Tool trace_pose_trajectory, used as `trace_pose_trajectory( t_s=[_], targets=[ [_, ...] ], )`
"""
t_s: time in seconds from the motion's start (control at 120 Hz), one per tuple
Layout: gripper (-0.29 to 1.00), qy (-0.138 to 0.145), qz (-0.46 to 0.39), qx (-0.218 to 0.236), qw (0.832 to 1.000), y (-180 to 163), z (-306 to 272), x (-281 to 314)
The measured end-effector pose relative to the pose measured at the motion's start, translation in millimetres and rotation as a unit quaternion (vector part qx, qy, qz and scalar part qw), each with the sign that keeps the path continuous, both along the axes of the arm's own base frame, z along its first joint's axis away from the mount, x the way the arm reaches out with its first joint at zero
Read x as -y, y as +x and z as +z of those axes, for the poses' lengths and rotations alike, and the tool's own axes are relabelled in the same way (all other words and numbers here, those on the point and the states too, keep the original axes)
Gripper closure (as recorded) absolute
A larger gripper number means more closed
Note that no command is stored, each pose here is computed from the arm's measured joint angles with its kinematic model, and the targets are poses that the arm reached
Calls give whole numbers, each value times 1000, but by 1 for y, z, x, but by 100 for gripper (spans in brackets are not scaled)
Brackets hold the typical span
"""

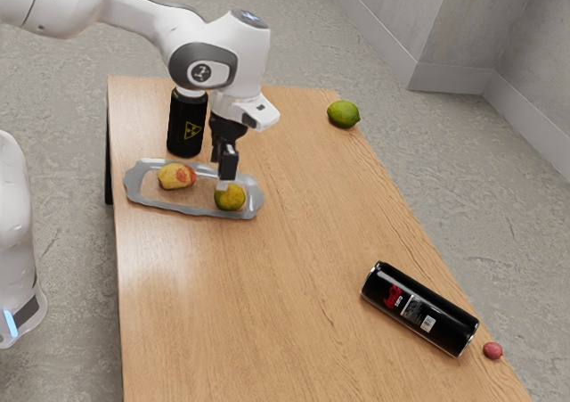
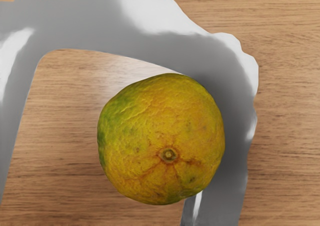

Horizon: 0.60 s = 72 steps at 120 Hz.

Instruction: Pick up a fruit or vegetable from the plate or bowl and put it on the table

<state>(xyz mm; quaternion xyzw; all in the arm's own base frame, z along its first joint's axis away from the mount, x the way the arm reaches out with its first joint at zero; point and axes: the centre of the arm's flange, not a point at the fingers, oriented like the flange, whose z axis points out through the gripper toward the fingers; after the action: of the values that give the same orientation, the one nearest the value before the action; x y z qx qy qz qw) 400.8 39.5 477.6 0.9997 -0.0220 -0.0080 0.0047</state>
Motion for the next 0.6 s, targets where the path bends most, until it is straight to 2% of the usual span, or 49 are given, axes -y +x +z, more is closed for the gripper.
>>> trace_pose_trajectory(
  t_s=[0.6],
  targets=[
    [0, -8, -1, -11, 1000, 20, -28, -5]
  ],
)
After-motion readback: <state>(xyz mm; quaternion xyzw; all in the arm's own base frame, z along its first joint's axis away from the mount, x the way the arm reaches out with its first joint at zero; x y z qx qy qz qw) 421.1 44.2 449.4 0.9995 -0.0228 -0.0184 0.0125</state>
